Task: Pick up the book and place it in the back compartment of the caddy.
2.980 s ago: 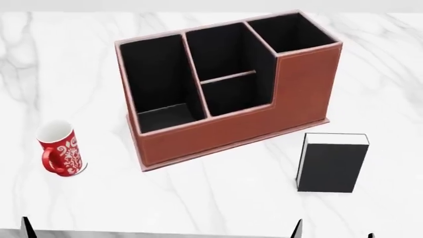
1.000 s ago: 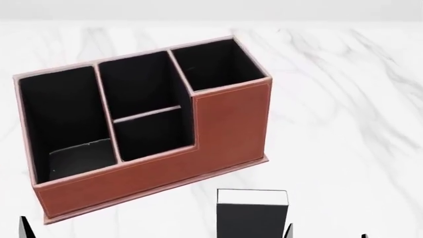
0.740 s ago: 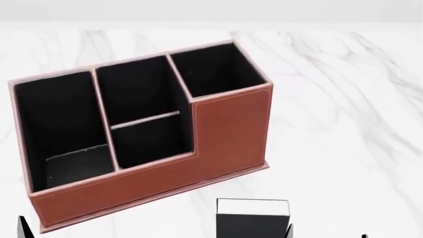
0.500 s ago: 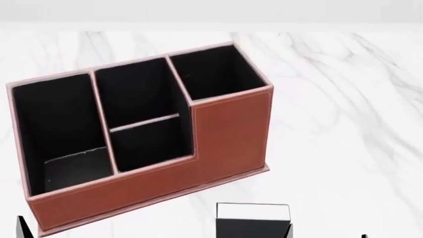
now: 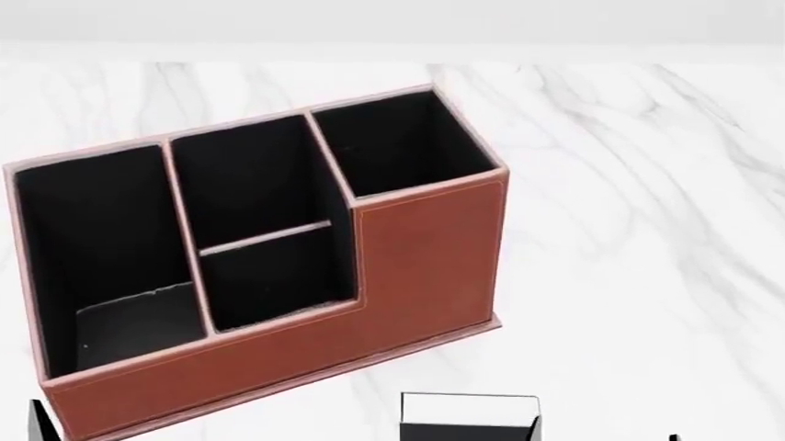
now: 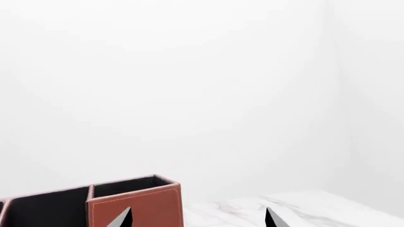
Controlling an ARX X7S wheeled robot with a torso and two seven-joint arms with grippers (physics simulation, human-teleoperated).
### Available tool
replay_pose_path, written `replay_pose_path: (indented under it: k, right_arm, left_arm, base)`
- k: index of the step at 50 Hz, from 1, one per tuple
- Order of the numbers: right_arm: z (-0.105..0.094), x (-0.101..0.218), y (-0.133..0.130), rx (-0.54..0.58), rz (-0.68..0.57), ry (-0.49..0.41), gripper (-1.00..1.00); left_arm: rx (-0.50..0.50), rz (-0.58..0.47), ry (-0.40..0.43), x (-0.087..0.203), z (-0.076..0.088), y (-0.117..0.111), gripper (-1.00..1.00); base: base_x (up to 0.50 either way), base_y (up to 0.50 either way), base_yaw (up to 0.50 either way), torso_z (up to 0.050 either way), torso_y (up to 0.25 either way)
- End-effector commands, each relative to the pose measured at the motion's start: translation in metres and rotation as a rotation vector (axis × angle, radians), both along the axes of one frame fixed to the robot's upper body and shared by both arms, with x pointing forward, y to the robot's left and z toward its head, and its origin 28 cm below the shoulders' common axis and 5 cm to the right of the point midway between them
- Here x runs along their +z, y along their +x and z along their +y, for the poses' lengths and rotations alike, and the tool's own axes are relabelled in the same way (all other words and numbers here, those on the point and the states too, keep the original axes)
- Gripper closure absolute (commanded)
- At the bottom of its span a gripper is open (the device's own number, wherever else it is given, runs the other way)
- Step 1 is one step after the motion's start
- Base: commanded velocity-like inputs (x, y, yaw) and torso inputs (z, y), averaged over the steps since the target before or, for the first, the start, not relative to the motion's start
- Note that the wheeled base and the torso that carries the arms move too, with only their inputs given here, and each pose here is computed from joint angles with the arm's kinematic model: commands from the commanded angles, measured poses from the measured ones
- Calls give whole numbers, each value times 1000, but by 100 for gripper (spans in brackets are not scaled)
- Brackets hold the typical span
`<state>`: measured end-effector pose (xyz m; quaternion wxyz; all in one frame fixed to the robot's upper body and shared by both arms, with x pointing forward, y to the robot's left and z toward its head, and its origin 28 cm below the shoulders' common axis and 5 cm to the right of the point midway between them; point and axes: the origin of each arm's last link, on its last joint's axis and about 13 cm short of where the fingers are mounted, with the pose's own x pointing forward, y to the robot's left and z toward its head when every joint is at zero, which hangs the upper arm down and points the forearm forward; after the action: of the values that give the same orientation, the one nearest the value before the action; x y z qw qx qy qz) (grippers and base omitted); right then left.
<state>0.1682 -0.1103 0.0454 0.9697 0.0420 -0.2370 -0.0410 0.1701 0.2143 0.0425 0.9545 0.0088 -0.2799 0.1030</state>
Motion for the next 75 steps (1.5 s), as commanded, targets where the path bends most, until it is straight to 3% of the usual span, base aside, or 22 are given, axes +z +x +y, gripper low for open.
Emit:
replay_pose_path:
  k: [1,64,75]
  right_arm:
    - [0,0,0,4,-2,-1,-100]
    - [1,-1,2,8,4,2,-100]
    - [3,-3,3,-19,-14,-42,-100]
  left_arm:
    - [2,-1,-1,-1,0,1,-100]
    - [6,-1,-3,1,0,1,-100]
    - [9,-2,-5,0,1,2,-100]
  base:
    - [74,0,0,0,0]
    - [73,0,0,0,0]
    - [0,0,0,0,0]
